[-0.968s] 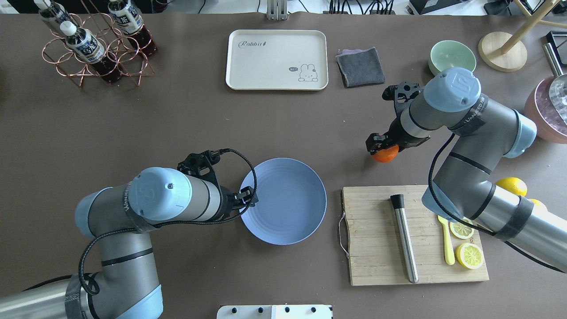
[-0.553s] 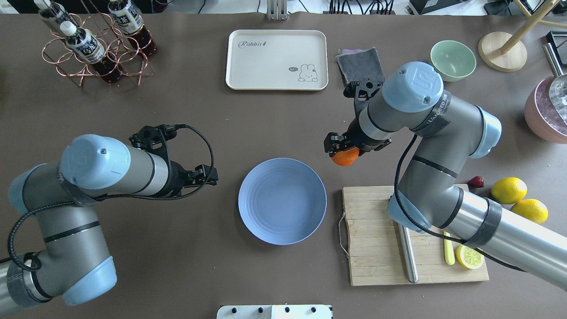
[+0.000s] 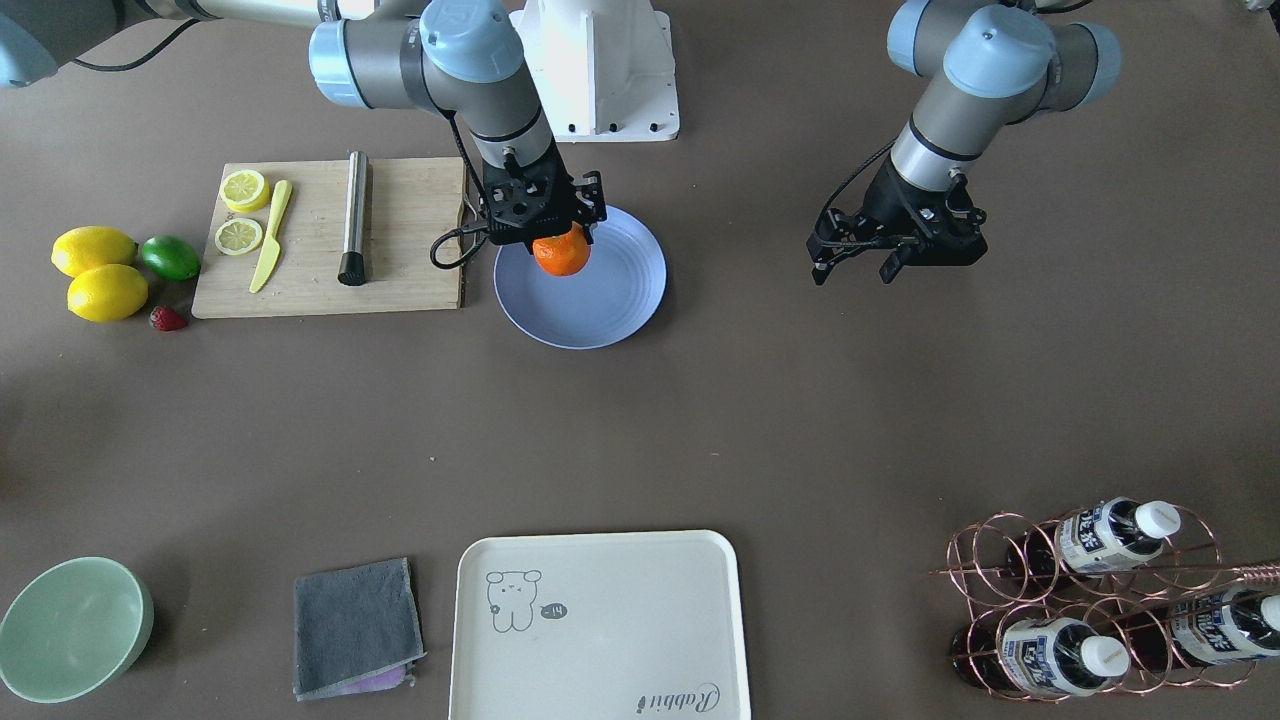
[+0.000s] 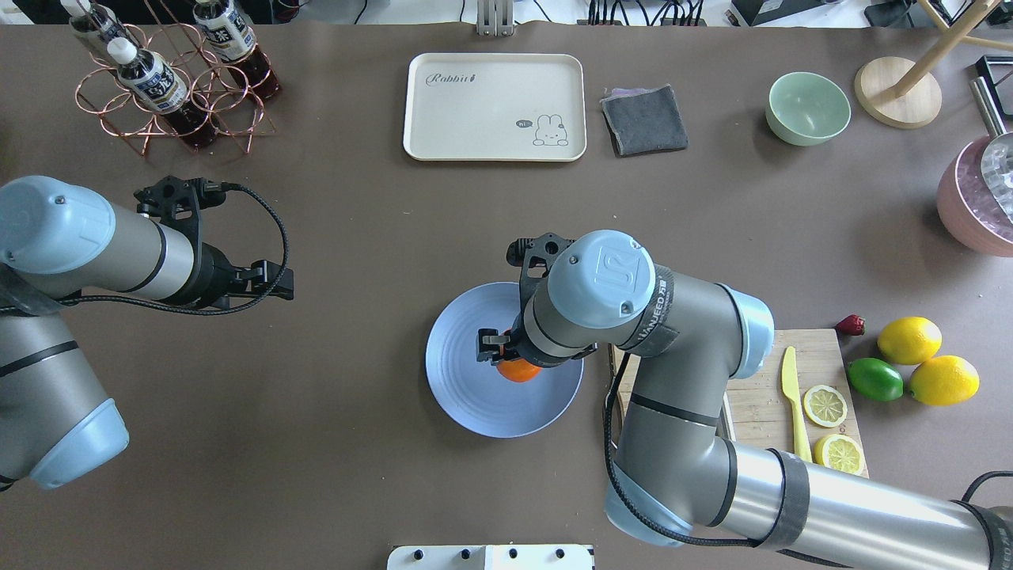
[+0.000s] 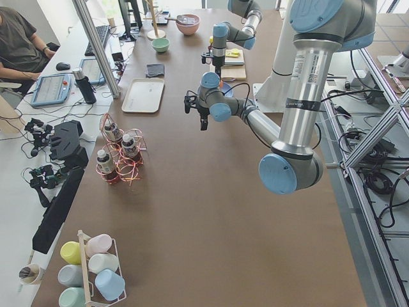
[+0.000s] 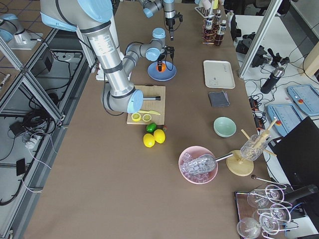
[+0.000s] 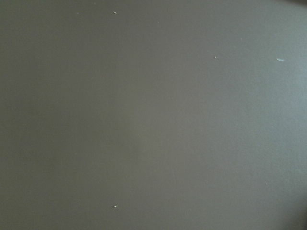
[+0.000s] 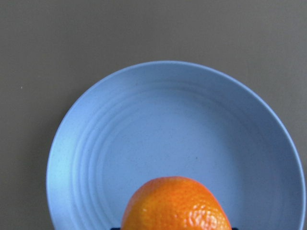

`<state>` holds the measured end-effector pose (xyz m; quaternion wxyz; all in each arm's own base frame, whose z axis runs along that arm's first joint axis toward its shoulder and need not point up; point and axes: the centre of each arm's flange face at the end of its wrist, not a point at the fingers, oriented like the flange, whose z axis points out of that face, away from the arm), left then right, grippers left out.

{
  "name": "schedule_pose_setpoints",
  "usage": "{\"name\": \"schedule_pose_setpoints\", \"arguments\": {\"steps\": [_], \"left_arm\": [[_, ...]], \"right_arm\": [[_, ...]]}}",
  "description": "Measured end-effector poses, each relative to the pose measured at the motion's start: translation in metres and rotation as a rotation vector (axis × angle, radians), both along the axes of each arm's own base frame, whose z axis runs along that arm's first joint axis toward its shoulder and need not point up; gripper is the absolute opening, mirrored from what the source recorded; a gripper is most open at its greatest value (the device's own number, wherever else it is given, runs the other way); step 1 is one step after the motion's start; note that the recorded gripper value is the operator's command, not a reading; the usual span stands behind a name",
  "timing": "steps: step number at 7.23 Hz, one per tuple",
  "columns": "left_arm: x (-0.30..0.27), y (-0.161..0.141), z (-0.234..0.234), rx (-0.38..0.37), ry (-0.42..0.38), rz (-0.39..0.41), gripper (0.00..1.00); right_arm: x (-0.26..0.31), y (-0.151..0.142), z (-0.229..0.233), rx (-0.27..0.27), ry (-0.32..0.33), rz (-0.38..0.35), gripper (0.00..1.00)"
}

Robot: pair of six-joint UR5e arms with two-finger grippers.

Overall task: Pick orange to plate
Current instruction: 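Carry the orange over the blue plate with the right gripper and release it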

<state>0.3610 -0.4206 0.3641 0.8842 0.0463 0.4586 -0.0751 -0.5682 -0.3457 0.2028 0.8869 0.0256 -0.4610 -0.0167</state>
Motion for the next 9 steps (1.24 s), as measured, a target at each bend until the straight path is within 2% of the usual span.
{"name": "schedule_pose_setpoints", "arguments": {"steps": [2, 6, 8, 9], "left_arm": [[-0.009, -0.006, 0.004, -0.011, 0.003, 0.004, 0.97], [-0.013, -0.007, 0.009, -0.019, -0.005, -0.003, 0.97], [-0.014, -0.006, 0.014, -0.025, -0.011, -0.007, 0.97], [-0.014, -0.006, 0.014, -0.027, -0.012, -0.007, 0.97]], "right_arm": [[-0.018, 0.019, -0.001, 0.001, 0.012, -0.008, 0.0], [-0.04, 0.018, 0.009, 0.009, 0.049, -0.013, 0.0], [-0.041, 0.01, 0.01, 0.01, 0.059, 0.0, 0.07], [-0.041, 0.005, 0.011, 0.01, 0.065, 0.007, 0.23]]}}
